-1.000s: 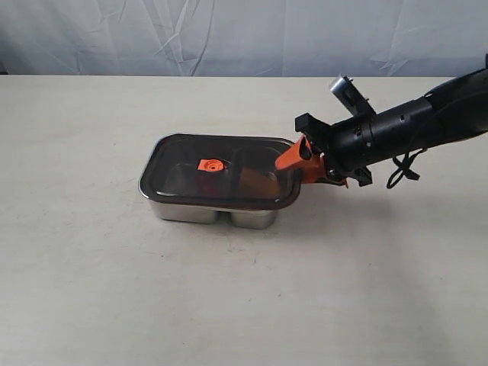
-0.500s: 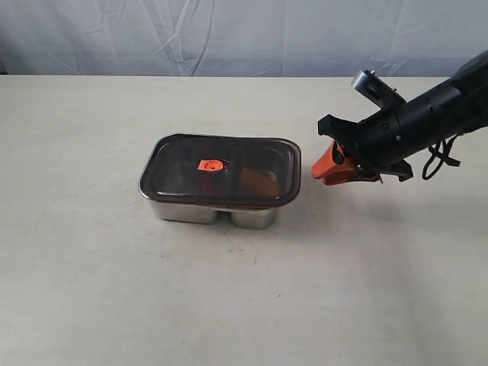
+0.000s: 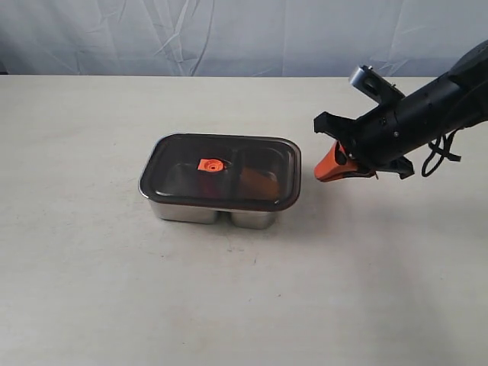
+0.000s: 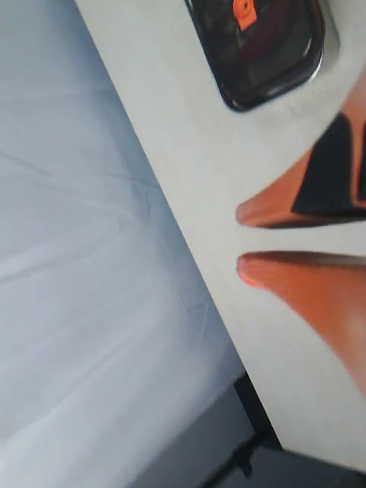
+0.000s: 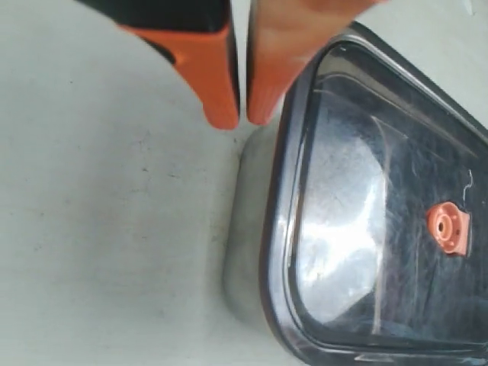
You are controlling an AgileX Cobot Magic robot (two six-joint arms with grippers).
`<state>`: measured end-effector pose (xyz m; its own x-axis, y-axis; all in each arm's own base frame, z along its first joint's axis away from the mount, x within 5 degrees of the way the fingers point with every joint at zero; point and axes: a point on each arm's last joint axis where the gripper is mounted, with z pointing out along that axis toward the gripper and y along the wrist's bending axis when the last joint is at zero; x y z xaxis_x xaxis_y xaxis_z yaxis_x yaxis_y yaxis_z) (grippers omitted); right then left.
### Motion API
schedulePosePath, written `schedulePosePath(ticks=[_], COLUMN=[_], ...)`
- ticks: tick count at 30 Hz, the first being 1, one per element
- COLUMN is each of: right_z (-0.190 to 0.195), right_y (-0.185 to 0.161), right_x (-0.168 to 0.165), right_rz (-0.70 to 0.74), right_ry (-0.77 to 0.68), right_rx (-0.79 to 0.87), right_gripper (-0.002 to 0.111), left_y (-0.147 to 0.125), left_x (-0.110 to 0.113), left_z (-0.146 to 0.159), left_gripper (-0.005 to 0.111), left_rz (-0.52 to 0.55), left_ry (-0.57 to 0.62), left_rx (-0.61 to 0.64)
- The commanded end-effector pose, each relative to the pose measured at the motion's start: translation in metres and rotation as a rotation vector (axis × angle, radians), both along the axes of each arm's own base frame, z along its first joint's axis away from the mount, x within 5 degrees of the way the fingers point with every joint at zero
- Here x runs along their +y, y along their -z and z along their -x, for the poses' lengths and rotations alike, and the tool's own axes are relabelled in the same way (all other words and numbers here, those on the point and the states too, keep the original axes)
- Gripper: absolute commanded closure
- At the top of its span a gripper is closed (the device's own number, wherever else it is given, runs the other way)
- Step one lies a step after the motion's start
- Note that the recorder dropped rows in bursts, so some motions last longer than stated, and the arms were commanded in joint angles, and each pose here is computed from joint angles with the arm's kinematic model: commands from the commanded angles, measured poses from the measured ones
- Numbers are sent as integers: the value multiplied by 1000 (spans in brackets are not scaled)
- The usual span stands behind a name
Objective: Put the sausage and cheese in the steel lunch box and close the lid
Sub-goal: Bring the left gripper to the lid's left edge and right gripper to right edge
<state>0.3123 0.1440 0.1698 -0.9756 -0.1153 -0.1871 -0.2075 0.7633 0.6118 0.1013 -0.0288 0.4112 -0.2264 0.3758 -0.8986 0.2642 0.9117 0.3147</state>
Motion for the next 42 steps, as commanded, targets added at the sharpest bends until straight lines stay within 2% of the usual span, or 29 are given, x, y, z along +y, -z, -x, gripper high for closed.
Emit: schedulePosePath(ticks=[1,5,8,10,14,16,22,27,34,42], right_z=[3,6,7,7,8,9,9,18,31,34], right_y=[-4,-3,-3,-3,-3,-3,-2,5,8,9], right_x=[8,16,19,19,19,19,18,23,48,50], right_rz=[6,17,21,21,18,16,32,171,232,282], right_ry=[-24,-50,-55,-55,-59,-65,-48,-69,-82,-62], right_rx=[-23,-37,-42,-42,-37,-30,-12,18,2,14], right_gripper=[103,103,103,103,103,103,103,108,109,109], left_y=[25,50,70,83,109,122,161,180,184,184], left_x=[-38,-67,-77,-77,-70,-68,-76,-83,-86,-86], left_z=[-32,-69,-99,-118,-155,-168,-189,-200,-206,-206], left_gripper=[106,106,106,106,106,106,106,106,106,106], left_rz=[-9,-116,-124,-89,46,61,52,72,66,58], left_ry=[83,90,66,43,-15,-19,16,39,46,48], left_rx=[97,183,233,261,322,356,471,500,502,504])
